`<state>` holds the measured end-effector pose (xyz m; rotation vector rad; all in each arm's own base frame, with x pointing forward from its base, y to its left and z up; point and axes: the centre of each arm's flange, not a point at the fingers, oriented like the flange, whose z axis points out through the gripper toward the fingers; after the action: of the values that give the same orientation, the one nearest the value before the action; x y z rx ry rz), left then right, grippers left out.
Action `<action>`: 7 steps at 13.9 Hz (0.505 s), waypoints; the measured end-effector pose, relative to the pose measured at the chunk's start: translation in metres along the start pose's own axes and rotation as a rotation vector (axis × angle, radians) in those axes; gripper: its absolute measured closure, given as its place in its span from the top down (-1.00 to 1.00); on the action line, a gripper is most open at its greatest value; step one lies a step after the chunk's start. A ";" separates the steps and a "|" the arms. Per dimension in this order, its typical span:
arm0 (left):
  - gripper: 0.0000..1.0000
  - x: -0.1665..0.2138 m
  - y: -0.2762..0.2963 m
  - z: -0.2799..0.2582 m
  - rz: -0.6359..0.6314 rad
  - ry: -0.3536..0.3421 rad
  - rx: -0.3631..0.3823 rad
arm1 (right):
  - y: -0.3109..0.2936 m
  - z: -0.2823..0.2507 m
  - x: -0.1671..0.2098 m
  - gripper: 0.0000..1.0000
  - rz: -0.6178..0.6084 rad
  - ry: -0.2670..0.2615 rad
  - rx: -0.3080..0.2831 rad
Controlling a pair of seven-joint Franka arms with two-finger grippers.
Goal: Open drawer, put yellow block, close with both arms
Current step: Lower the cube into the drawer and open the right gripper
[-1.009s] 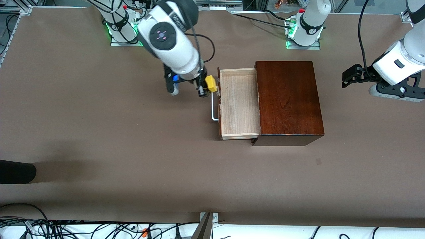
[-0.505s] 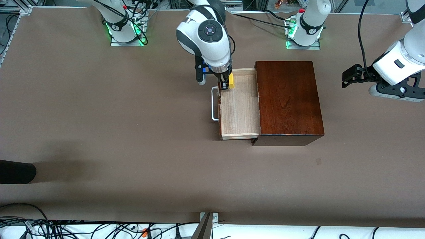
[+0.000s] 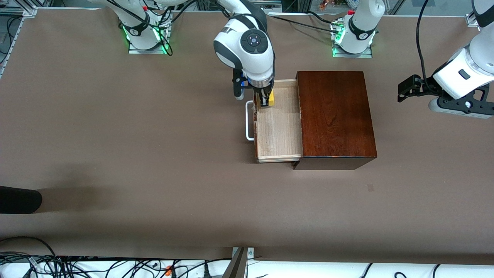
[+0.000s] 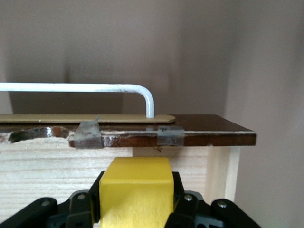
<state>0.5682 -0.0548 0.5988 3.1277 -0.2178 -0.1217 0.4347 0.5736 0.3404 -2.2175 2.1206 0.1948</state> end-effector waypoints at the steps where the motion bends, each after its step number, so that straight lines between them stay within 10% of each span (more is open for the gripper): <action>1: 1.00 0.000 0.000 0.000 0.000 0.000 0.000 | 0.000 0.004 0.000 0.11 0.001 0.002 -0.003; 7: 1.00 0.000 0.000 0.000 0.000 0.000 0.000 | 0.002 0.026 -0.002 0.11 -0.008 0.013 0.000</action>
<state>0.5682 -0.0548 0.5988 3.1277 -0.2179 -0.1217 0.4316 0.5794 0.3156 -2.2325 2.1182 0.1807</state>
